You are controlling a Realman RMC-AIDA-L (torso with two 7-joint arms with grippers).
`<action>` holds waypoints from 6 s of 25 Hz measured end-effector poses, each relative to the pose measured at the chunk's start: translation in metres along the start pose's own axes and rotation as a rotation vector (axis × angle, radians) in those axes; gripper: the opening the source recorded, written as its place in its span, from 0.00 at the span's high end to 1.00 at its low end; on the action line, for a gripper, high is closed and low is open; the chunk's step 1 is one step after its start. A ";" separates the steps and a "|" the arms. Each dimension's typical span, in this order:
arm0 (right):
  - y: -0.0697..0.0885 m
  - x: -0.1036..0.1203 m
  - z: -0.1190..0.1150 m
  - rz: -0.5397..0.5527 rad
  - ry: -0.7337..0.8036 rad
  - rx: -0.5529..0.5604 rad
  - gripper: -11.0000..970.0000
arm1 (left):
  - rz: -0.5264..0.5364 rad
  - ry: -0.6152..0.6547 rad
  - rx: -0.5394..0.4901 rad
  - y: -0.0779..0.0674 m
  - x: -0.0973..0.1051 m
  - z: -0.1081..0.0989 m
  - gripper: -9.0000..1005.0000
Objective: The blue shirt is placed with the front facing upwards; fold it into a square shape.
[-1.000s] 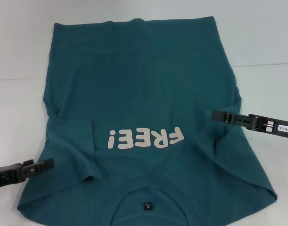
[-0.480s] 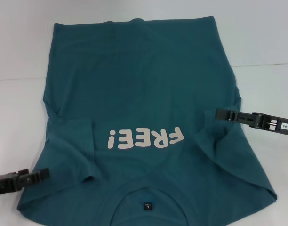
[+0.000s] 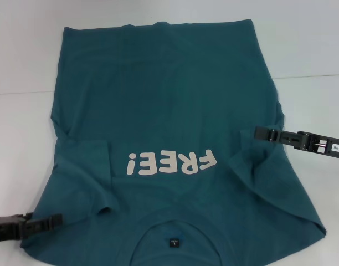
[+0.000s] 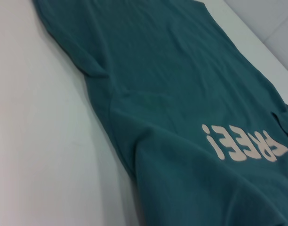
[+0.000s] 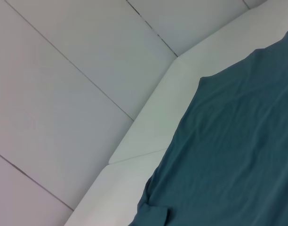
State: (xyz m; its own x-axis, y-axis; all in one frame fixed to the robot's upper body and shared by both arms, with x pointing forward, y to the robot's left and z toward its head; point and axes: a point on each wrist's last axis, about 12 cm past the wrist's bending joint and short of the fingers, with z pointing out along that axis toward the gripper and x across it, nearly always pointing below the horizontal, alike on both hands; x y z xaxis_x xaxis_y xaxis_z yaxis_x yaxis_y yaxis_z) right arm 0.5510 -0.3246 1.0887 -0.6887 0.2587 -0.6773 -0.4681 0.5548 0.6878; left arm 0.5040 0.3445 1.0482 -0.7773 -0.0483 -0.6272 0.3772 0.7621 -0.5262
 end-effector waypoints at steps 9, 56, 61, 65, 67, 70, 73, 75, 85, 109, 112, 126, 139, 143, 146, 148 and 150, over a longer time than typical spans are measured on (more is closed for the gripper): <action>0.000 0.000 0.000 0.003 -0.002 0.002 0.03 | 0.024 0.043 0.028 -0.003 0.001 -0.010 0.13; 0.000 -0.003 -0.001 0.009 -0.019 -0.001 0.03 | 0.038 0.138 0.010 -0.003 -0.011 -0.018 0.73; -0.001 -0.003 -0.002 0.011 -0.021 0.004 0.03 | 0.039 0.139 0.009 -0.003 -0.011 -0.018 0.91; -0.003 -0.002 -0.005 0.010 -0.009 0.016 0.03 | 0.039 0.139 0.009 -0.003 -0.012 -0.018 0.98; -0.005 -0.001 -0.010 0.024 0.014 0.030 0.03 | 0.036 0.140 0.012 -0.004 -0.012 -0.018 0.99; -0.010 0.002 -0.017 0.075 0.058 0.064 0.03 | 0.036 0.139 0.013 -0.004 -0.014 -0.017 0.99; -0.015 0.005 -0.027 0.135 0.088 0.100 0.03 | 0.035 0.137 0.013 -0.004 -0.015 -0.017 0.99; -0.017 0.008 -0.032 0.170 0.105 0.123 0.03 | 0.034 0.136 0.010 -0.004 -0.015 -0.017 0.99; -0.029 0.016 -0.047 0.242 0.134 0.223 0.03 | 0.032 0.134 0.013 -0.004 -0.015 -0.016 0.99; -0.040 0.014 -0.010 0.171 0.136 0.376 0.03 | 0.035 0.125 0.021 -0.006 -0.018 -0.014 0.99; -0.039 0.013 -0.008 0.169 0.138 0.371 0.03 | 0.035 0.124 0.020 -0.005 -0.018 -0.014 0.99; -0.035 0.013 -0.014 0.166 0.159 0.342 0.03 | 0.035 0.121 0.015 -0.005 -0.019 -0.013 0.99; -0.036 0.011 -0.030 0.175 0.178 0.383 0.03 | 0.034 0.120 0.020 -0.006 -0.018 -0.012 0.99; -0.036 0.013 -0.029 0.171 0.192 0.387 0.03 | 0.035 0.120 0.021 -0.006 -0.019 -0.011 0.99; -0.035 0.014 -0.026 0.170 0.199 0.383 0.03 | 0.035 0.120 0.020 -0.006 -0.019 -0.011 0.99; -0.034 0.015 -0.024 0.171 0.200 0.380 0.03 | 0.035 0.119 0.020 -0.006 -0.019 -0.011 0.99; -0.034 0.015 -0.023 0.170 0.200 0.378 0.03 | 0.035 0.119 0.020 -0.006 -0.019 -0.011 0.99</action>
State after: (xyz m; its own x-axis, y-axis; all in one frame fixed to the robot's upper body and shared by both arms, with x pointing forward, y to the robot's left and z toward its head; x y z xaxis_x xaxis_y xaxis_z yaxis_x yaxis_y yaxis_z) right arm 0.5437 -0.3579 1.0614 -0.8491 0.2337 -0.4736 -0.1299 0.7769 0.6161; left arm 0.5105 0.3480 1.0698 -0.8173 0.0565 -0.5734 0.4143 0.7492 -0.5167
